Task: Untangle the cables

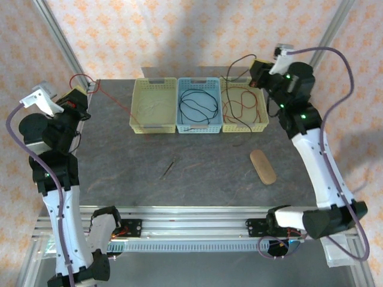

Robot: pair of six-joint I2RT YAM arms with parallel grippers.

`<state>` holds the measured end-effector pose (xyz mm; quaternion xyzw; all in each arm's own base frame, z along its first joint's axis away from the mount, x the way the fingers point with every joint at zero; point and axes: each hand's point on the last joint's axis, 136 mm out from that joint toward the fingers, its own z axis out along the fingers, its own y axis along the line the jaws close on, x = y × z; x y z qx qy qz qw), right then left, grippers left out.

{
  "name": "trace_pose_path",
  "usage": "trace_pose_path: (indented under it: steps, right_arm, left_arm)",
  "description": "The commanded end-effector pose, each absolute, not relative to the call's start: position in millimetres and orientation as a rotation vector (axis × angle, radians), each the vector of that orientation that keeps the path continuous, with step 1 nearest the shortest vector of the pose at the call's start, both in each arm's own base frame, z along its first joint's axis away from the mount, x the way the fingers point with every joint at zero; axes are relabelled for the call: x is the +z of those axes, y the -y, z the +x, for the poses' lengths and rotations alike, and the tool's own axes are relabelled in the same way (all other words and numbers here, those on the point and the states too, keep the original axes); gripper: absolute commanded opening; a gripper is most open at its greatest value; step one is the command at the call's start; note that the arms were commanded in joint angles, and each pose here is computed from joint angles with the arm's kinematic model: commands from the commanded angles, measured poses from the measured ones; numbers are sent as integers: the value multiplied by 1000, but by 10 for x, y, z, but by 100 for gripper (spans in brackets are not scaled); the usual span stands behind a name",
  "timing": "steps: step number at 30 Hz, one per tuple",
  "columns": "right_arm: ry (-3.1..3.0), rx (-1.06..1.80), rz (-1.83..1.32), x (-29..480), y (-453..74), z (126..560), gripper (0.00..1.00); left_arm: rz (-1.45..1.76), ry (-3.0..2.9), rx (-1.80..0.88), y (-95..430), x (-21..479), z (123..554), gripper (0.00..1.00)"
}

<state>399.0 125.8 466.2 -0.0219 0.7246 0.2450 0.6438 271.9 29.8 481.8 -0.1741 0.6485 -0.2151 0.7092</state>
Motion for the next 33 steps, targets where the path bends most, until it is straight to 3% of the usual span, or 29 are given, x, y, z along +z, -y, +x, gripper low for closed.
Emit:
trace_pose_path:
  steps: [1,20,33]
  right_arm:
    - [-1605,502,-40,4787,-1316,4149,0]
    - [-1703,428,12,4052,-1612,5452,0]
    - [-1991,495,-98,2657,-2109,5803,0]
  left_arm:
    - [-180,-1355,-531,3,5165,2532,0]
    - [-149,-1256,-631,152,5452,2290,0]
    - [-138,-1254,-648,168,5468,2313,0]
